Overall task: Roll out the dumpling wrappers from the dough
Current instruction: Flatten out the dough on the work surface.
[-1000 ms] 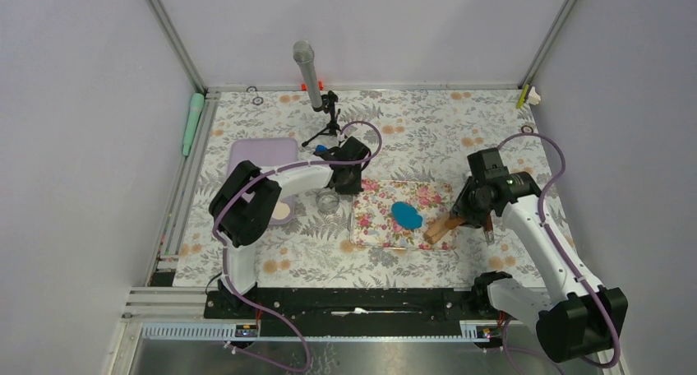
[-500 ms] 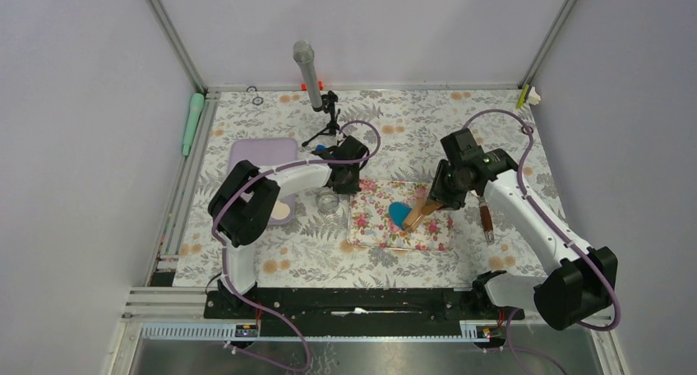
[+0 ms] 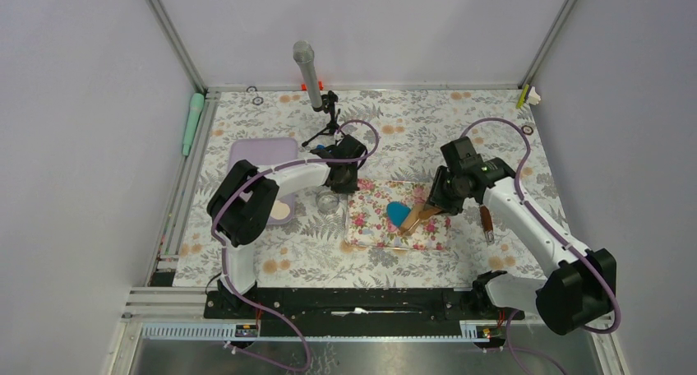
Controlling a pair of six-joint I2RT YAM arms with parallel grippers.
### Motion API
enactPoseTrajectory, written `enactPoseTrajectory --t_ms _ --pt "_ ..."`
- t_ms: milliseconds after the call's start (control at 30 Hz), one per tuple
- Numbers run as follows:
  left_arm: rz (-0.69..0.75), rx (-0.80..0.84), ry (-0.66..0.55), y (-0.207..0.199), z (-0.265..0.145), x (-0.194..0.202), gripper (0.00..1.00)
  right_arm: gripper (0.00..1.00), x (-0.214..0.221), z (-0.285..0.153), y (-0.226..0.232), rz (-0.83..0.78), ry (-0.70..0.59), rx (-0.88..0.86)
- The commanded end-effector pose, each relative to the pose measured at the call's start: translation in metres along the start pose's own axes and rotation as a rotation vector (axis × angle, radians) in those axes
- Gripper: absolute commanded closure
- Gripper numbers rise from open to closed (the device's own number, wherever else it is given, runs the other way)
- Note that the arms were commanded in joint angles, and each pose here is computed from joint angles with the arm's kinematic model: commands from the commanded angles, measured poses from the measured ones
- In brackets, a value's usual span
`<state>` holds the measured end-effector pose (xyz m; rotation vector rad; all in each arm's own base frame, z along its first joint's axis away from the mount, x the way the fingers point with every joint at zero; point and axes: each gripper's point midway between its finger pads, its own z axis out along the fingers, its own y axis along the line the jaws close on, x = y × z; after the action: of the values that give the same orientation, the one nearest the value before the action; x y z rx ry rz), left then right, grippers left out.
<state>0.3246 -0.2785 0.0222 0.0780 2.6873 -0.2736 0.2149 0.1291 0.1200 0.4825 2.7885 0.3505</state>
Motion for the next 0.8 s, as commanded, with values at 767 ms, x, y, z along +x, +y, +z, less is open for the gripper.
enactPoseTrajectory --t_ms 767 --pt "0.038 -0.037 0.006 0.009 -0.009 -0.001 1.00 1.00 0.044 0.016 -0.071 -0.065 0.099 0.252"
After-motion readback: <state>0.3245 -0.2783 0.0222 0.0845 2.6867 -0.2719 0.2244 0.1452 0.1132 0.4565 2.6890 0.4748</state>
